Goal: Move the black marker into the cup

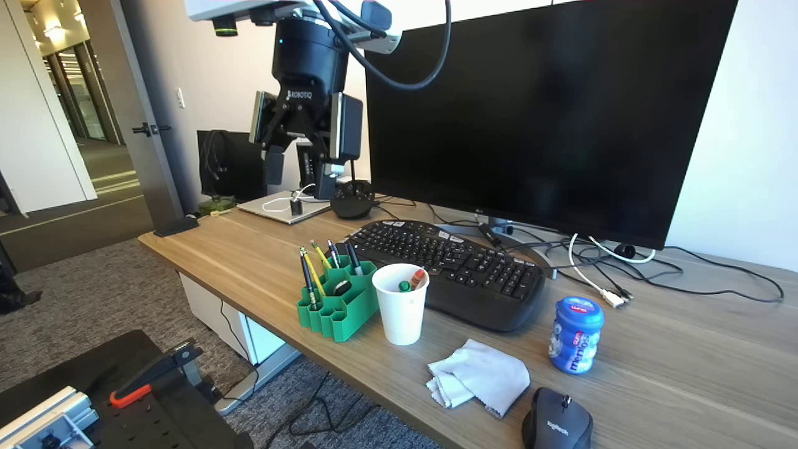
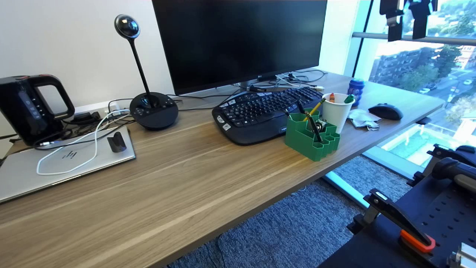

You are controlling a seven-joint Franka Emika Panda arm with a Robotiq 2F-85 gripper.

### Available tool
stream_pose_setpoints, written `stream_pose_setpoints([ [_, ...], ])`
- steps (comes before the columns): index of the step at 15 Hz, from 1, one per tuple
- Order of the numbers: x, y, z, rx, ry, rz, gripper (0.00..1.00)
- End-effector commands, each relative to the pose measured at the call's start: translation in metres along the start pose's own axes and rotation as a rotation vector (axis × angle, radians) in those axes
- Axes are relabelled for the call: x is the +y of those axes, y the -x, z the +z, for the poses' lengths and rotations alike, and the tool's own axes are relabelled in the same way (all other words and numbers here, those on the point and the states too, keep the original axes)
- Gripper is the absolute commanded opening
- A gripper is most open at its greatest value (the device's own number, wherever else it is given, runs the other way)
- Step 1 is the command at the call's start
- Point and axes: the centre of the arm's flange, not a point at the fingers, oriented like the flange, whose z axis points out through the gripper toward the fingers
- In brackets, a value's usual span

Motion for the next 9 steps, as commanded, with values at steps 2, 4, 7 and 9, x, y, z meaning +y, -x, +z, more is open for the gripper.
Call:
stream_pose_setpoints([
  [2,0.005,-0.009,-0.008,0.122,0.015,-0.050,1.00],
  [4,0.006,-0.016,-0.010,0.180,0.020,-0.069,1.00],
  [7,0.006,-0.021,-0.008,0.188,0.020,-0.150,1.00],
  [9,0.007,-0.020,-0.005,0.186,0.023,-0.205,1.00],
])
